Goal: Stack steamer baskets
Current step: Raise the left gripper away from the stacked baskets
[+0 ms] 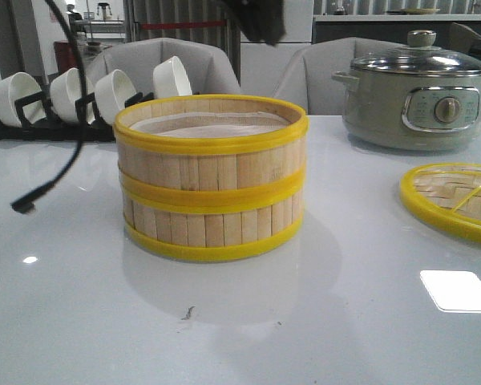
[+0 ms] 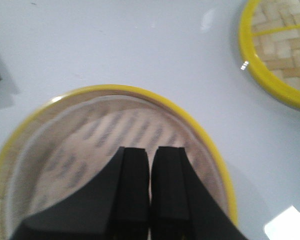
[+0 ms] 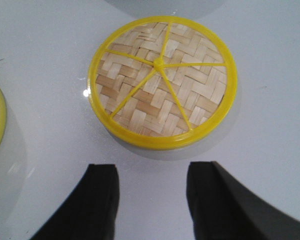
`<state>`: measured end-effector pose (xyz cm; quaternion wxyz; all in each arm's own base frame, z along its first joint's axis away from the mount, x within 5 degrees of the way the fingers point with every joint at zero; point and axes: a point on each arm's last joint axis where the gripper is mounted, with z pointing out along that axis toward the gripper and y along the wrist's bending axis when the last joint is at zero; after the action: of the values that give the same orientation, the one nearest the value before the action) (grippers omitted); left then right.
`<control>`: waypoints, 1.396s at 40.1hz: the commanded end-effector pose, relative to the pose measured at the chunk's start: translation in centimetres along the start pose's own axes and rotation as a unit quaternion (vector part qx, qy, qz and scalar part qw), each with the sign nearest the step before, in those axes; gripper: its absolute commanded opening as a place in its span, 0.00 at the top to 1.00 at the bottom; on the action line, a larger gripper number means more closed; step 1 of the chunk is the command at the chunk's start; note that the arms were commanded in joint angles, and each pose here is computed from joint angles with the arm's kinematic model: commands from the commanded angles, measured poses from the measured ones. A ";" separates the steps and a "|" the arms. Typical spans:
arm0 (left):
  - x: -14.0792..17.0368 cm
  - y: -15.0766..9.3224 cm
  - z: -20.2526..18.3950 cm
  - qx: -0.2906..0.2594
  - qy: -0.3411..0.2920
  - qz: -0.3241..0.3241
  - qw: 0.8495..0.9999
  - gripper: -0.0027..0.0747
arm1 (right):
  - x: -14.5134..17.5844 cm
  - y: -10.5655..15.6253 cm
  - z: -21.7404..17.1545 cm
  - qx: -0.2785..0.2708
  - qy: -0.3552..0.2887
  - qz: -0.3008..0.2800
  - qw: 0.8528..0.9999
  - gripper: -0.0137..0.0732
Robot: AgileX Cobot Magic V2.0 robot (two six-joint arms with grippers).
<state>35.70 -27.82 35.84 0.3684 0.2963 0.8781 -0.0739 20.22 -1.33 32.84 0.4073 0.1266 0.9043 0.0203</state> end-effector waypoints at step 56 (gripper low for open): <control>28.3 5.8 -29.8 -0.235 -0.283 -0.184 0.911 0.84 | -1.6 0.2 -0.9 -0.010 -0.055 -0.001 0.998 0.36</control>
<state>5.36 0.57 37.51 0.5956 -0.0053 0.8032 -0.0032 20.23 -1.33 32.86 0.4082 0.1266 0.9039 0.0204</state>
